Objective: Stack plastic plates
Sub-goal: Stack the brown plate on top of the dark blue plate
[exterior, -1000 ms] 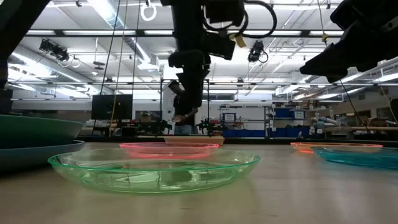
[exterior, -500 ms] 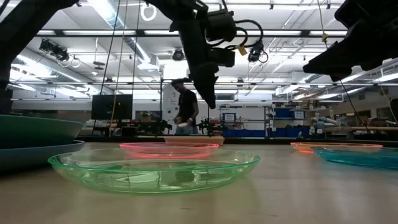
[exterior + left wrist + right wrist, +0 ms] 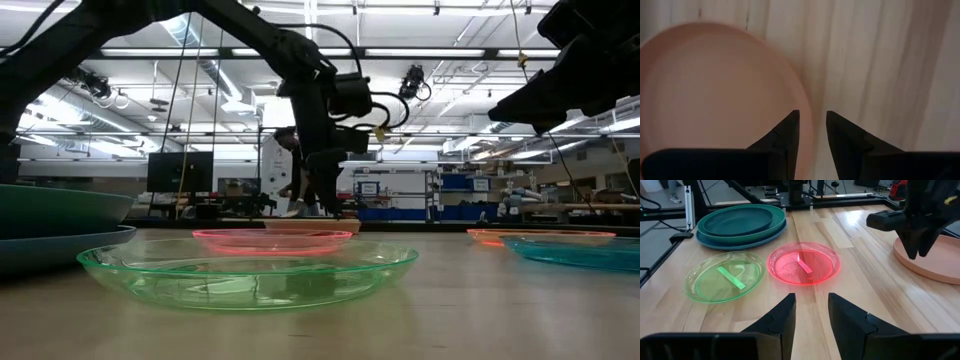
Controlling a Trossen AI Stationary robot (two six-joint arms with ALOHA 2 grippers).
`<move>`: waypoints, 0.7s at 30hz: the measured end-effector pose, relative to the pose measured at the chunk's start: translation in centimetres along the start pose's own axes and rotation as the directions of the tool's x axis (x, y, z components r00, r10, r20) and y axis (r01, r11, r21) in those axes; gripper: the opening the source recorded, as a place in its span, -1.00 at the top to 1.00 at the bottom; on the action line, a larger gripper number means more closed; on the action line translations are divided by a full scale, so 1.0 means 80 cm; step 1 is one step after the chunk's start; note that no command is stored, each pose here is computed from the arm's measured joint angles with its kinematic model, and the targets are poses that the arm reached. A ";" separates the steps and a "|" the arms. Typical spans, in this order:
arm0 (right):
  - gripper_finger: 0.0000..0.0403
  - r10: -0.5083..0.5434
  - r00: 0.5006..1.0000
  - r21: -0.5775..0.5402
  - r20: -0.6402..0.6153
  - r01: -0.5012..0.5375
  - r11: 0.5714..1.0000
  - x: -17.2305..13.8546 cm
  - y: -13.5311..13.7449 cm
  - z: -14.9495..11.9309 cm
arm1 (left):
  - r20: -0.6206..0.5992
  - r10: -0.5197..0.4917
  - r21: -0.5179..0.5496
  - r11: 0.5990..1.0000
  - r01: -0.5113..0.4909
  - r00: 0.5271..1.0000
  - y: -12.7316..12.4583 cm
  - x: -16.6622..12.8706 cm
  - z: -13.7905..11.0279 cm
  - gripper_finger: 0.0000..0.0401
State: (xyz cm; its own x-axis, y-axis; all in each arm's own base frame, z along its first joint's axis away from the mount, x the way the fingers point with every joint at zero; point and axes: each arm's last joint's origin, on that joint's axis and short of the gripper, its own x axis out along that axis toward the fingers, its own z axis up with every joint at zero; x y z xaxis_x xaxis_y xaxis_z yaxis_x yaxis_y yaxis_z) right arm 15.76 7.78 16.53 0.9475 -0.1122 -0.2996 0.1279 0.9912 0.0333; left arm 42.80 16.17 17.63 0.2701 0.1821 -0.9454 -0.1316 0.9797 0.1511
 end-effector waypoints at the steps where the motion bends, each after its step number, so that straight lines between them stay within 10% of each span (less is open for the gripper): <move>1: 0.38 0.000 1.000 0.000 0.000 0.000 1.000 0.000 0.000 0.000 | 0.000 0.001 -0.004 1.000 -0.001 1.000 0.002 0.000 0.000 0.48; 21: 0.38 0.003 1.000 0.009 -0.001 -0.003 1.000 0.000 0.000 0.000 | -0.093 -0.051 -0.027 0.998 0.049 0.994 0.005 0.020 -0.013 0.48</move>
State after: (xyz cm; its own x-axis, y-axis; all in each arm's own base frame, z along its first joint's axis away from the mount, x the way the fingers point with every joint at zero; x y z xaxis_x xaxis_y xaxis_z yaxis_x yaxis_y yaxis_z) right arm 15.76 7.80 16.54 0.9475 -0.1089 -0.3007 0.1274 0.9909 0.0424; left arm 42.18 16.74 15.89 0.1870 0.1234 -0.9746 -0.1439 0.9848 0.0970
